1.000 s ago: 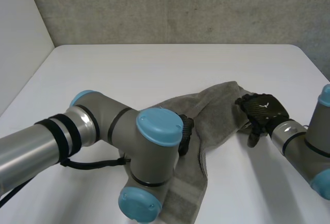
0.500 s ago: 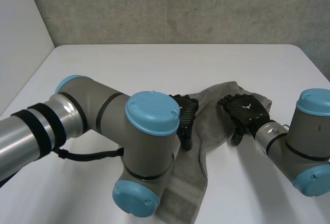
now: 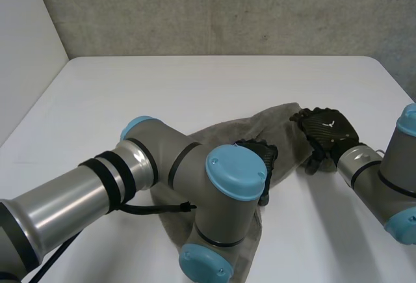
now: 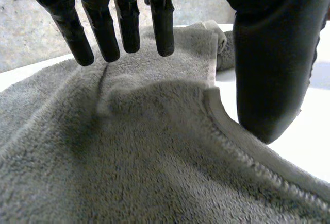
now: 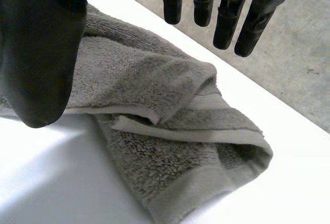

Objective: Fold the towel.

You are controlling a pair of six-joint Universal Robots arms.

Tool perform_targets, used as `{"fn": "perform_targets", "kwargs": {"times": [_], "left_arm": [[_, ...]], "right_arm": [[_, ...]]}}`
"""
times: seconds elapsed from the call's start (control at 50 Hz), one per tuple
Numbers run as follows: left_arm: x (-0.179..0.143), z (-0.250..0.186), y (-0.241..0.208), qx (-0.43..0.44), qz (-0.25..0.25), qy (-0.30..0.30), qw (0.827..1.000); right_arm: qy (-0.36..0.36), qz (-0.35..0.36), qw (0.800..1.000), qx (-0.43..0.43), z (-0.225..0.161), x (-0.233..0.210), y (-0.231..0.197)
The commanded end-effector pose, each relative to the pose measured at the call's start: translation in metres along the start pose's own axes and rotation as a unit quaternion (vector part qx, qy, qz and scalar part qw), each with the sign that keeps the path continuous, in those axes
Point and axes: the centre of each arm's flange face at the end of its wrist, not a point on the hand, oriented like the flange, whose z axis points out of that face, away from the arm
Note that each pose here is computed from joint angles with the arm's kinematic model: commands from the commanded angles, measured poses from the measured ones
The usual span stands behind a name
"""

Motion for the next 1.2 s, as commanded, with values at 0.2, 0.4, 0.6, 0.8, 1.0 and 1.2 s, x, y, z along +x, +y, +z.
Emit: {"fn": "perform_targets", "kwargs": {"times": [0.2,0.4,0.6,0.8,1.0,1.2], "left_arm": [[-0.005,0.01,0.014,-0.01,0.008,-0.014,1.0],[-0.019,-0.008,-0.027,0.014,0.002,-0.041,0.999],[-0.036,-0.023,-0.044,0.016,-0.004,-0.057,0.998],[-0.061,-0.039,-0.051,0.004,-0.011,-0.081,0.997],[-0.074,-0.057,-0.059,0.004,-0.022,-0.092,0.996],[-0.077,-0.062,-0.07,0.018,-0.026,-0.095,0.995]], "right_arm": [[-0.002,0.001,1.0,-0.003,-0.001,-0.001,0.001],[-0.011,0.002,1.0,-0.006,-0.002,-0.006,0.003],[-0.044,0.004,0.999,-0.011,-0.009,-0.017,0.004],[-0.028,-0.001,0.999,0.026,0.018,-0.018,0.015],[0.016,0.019,0.998,0.052,0.034,-0.024,0.02],[0.004,0.021,0.999,0.049,0.025,-0.037,0.016]]}}
